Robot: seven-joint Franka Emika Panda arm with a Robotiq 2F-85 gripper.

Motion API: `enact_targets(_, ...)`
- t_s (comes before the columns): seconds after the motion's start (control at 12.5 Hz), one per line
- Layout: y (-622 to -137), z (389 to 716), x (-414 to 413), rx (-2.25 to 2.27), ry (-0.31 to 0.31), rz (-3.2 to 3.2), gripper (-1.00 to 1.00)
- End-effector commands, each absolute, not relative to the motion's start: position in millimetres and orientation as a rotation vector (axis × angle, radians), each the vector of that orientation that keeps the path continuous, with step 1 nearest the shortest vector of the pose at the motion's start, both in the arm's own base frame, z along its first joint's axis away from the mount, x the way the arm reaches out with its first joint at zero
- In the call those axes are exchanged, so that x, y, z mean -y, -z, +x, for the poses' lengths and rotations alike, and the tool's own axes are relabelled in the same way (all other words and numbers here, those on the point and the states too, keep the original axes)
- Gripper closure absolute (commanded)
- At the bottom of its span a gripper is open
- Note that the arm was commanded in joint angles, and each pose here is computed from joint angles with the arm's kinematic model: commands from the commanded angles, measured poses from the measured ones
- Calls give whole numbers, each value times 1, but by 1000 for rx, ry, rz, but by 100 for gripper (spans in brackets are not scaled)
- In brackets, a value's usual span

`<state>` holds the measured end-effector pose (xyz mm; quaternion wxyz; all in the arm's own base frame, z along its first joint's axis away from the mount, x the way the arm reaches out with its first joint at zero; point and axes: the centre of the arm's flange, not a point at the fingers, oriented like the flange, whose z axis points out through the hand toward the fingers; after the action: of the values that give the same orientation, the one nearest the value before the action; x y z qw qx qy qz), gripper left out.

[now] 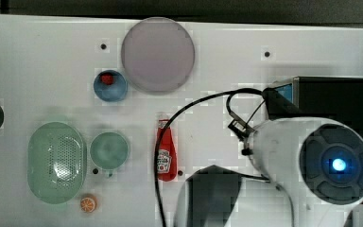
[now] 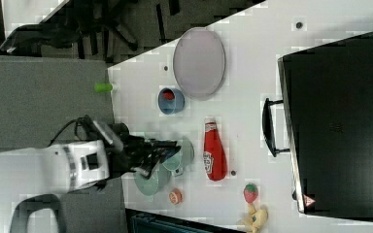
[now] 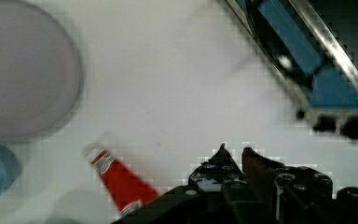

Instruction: Flap open oven.

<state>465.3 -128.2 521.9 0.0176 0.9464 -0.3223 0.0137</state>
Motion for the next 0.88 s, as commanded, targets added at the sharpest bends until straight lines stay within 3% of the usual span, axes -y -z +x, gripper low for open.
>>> enact_targets(0.08, -473, 458, 183, 607, 15, 3052, 65)
enact_targets(0.48, -432, 464, 242, 140, -75, 3070, 65)
enact_targets(0.88, -383, 466, 266, 198, -7, 3049, 65)
